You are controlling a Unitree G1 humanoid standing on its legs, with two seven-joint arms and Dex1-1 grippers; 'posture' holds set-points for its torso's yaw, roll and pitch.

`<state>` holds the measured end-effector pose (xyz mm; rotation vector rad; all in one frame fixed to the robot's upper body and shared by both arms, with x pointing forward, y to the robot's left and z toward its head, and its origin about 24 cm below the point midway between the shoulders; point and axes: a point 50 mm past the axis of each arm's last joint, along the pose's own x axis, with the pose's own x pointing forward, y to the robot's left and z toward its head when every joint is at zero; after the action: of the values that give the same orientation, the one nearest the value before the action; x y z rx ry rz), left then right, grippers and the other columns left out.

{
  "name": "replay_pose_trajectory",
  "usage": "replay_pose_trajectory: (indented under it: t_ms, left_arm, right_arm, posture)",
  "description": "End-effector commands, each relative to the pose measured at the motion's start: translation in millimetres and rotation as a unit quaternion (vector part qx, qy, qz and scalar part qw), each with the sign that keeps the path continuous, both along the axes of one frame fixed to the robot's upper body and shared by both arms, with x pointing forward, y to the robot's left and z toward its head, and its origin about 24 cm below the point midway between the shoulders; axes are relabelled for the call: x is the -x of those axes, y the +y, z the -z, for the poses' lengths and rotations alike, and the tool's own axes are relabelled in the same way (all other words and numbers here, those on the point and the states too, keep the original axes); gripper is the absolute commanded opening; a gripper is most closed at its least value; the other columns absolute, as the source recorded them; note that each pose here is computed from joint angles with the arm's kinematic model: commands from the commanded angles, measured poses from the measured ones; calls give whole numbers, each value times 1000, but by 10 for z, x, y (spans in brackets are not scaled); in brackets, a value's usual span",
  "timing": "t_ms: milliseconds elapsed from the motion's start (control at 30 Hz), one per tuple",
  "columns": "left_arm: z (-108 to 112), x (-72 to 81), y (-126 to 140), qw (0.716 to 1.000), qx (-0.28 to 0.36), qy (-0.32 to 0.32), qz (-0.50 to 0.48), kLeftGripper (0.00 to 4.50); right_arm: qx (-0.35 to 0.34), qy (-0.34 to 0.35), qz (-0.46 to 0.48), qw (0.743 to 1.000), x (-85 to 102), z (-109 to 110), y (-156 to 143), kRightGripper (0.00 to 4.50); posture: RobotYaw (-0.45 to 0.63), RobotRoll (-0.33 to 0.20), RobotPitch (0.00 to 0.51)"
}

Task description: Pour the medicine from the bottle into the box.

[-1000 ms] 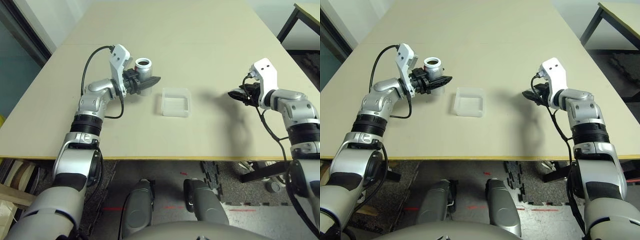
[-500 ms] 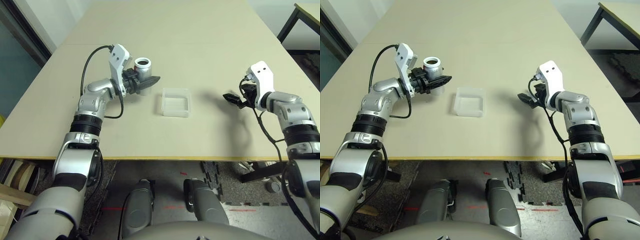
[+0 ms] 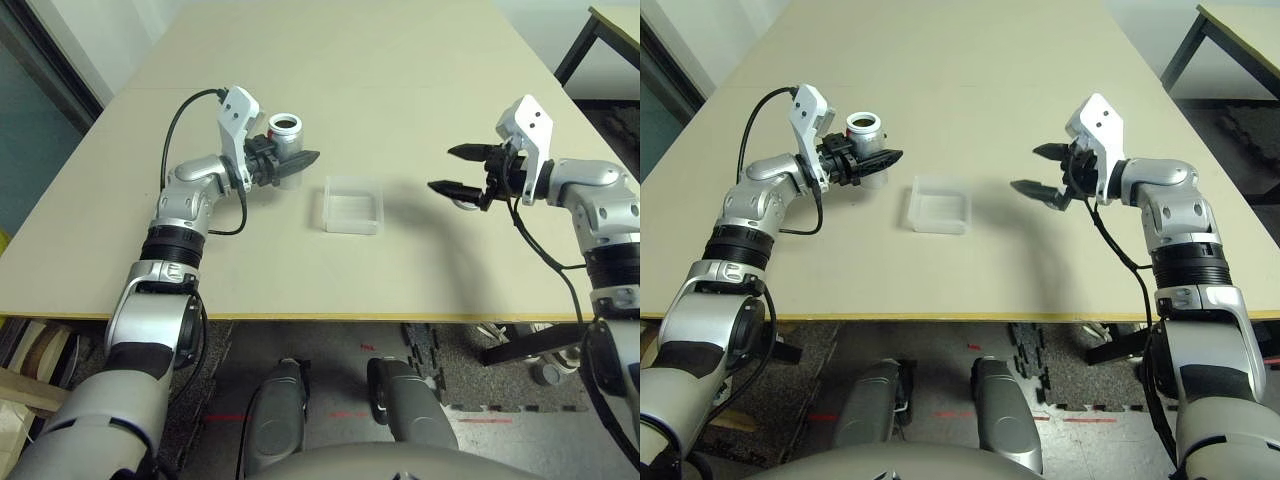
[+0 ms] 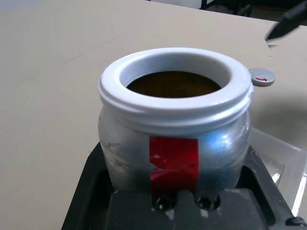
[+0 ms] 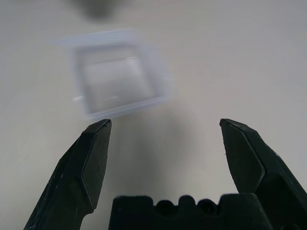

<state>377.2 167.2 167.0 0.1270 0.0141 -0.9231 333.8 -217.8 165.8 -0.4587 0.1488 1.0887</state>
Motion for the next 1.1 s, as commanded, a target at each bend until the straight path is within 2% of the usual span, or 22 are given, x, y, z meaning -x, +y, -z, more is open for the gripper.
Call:
replay_pose_trajectory:
  t_ms: [33,400,1100]
  left_arm:
    - [2,-13,16,1000,-8,2,1,2646]
    - [6,-3,39,1000,-11,11,7,2646]
    - [-9,-26,64,999,-36,12,1,2646]
  right_arm:
    - [11,2,-36,999,43,71,72,4500]
    - [-46,40,-63,996,71,255,266,4500]
    - [-77,48,-39,995,7,225,100,4500]
  posture:
    - [-72,0,121]
    - [-65,0,112]
    - [-74,0,113]
